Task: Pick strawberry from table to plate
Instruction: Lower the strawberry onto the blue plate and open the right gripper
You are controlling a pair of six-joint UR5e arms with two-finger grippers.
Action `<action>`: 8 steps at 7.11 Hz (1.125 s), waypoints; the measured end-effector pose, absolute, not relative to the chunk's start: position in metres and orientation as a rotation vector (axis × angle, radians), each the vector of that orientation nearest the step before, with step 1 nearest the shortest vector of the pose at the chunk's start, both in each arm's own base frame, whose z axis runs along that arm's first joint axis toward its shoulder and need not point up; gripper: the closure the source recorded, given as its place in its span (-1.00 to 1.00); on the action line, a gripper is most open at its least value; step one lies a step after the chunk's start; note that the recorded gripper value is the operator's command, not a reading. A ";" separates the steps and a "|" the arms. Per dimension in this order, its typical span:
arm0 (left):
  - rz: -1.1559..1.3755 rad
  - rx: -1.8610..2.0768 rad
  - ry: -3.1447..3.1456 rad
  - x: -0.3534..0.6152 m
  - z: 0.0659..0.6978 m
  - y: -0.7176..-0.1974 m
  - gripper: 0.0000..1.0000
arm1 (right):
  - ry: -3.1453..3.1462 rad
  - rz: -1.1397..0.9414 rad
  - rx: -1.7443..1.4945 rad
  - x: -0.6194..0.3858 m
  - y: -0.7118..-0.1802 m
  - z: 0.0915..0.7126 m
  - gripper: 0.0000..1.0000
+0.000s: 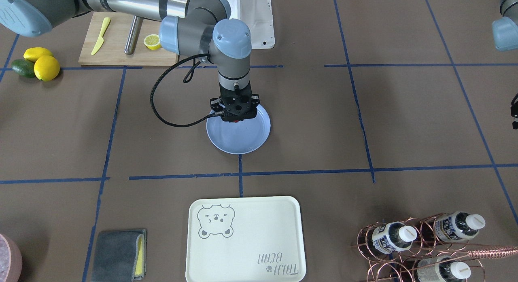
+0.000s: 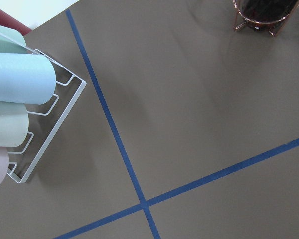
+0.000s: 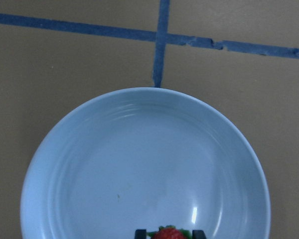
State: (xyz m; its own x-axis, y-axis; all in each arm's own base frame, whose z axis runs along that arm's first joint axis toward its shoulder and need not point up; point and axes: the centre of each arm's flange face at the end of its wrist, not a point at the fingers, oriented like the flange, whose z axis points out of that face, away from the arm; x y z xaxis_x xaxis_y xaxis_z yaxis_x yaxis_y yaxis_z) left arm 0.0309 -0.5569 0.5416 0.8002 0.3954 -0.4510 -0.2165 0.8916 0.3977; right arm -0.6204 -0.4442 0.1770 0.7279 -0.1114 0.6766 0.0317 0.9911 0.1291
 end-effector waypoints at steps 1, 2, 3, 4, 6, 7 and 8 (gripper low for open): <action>0.335 0.337 0.553 0.031 0.543 -0.556 -1.00 | -0.754 -0.080 0.115 -0.632 -0.448 0.175 1.00; 0.334 0.334 0.552 0.031 0.545 -0.556 -1.00 | -0.754 -0.081 0.117 -0.636 -0.451 0.174 1.00; 0.333 0.328 0.552 0.031 0.548 -0.557 -1.00 | -0.751 -0.080 0.124 -0.638 -0.452 0.174 1.00; 0.332 0.324 0.552 0.031 0.551 -0.557 -1.00 | -0.746 -0.076 0.134 -0.638 -0.453 0.175 1.00; 0.331 0.320 0.552 0.031 0.553 -0.557 -1.00 | -0.739 -0.072 0.138 -0.639 -0.454 0.178 0.69; 0.331 0.321 0.552 0.031 0.552 -0.557 -1.00 | -0.736 -0.072 0.137 -0.639 -0.454 0.180 -0.48; 0.331 0.321 0.552 0.031 0.552 -0.557 -1.00 | -0.734 -0.070 0.136 -0.639 -0.454 0.183 -0.99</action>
State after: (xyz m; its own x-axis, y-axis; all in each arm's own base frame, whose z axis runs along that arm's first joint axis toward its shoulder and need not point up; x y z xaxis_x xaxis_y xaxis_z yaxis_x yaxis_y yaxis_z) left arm 0.0307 -0.5573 0.5523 0.8014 0.3883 -0.4550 -0.2187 0.8982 0.3813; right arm -0.6391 -0.4543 0.1833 0.7408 -0.1115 0.6624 0.0164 0.9888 0.1482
